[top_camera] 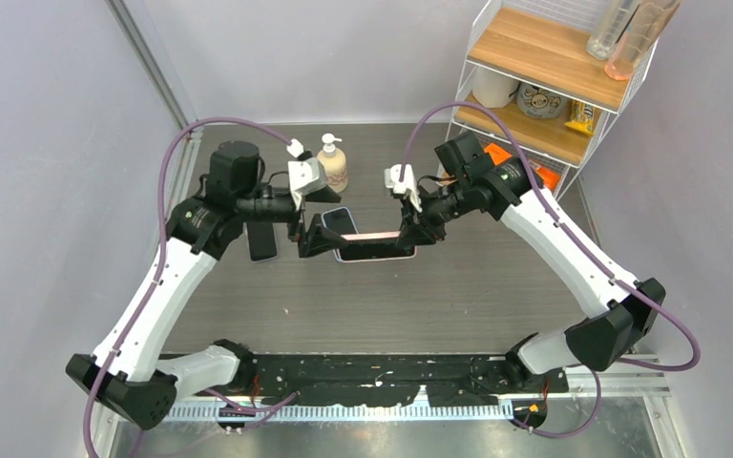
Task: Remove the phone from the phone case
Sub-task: Pick up the phone at the center of the board.
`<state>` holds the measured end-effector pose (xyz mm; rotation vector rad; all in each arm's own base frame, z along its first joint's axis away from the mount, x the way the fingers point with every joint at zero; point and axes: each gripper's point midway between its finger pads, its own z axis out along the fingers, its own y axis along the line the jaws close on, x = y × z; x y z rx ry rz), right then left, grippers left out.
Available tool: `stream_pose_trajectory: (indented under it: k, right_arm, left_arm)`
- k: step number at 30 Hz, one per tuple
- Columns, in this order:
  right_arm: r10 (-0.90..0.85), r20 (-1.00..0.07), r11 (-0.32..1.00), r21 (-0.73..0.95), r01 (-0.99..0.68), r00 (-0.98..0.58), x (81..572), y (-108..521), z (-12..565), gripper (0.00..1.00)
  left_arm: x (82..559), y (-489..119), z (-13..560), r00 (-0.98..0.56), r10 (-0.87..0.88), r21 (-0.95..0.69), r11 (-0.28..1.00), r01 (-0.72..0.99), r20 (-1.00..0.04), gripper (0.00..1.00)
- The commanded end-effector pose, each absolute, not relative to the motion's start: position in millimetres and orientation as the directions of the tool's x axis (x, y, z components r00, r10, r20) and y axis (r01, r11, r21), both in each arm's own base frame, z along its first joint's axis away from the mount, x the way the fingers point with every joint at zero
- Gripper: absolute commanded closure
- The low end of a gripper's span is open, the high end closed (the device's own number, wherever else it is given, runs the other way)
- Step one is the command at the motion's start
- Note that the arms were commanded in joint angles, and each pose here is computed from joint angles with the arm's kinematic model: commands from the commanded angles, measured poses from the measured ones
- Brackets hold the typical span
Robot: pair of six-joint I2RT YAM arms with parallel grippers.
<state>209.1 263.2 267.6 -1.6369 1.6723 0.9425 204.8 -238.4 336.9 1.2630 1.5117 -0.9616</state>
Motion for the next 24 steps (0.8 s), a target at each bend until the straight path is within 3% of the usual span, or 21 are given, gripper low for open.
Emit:
stream_pose_trajectory:
  k: [1,6,10,15,21,24]
  right_arm:
    - [-0.545,-0.834,-0.050,-0.065,-0.997,0.082,208,271,298,0.95]
    - [-0.547,-0.832,-0.046,-0.085,-0.995,0.096,207,276,304,0.95]
    - [-0.535,-0.838,-0.039,-0.098,-0.994,0.103,205,276,311,0.95]
    - [-0.523,-0.846,-0.034,-0.100,-0.994,0.103,203,279,315,0.95]
    - [-0.511,-0.853,-0.027,-0.107,-0.994,0.106,203,279,319,0.95]
    - [-0.507,-0.855,-0.024,-0.112,-0.993,0.109,202,279,319,0.95]
  left_arm:
    - [200,-244,320,-0.013,0.392,0.028,0.099,0.995,-0.920,0.00]
    - [196,-259,298,-0.003,0.458,0.018,0.041,0.999,-0.889,0.01]
    - [197,-267,287,-0.011,0.481,-0.003,0.018,1.000,-0.877,0.07]
    - [197,-279,279,-0.036,0.492,-0.045,-0.006,0.999,-0.870,0.27]
    - [194,-286,259,-0.061,0.540,-0.090,-0.027,0.996,-0.840,0.45]
    - [193,-286,253,-0.074,0.551,-0.107,-0.029,0.994,-0.831,0.63]
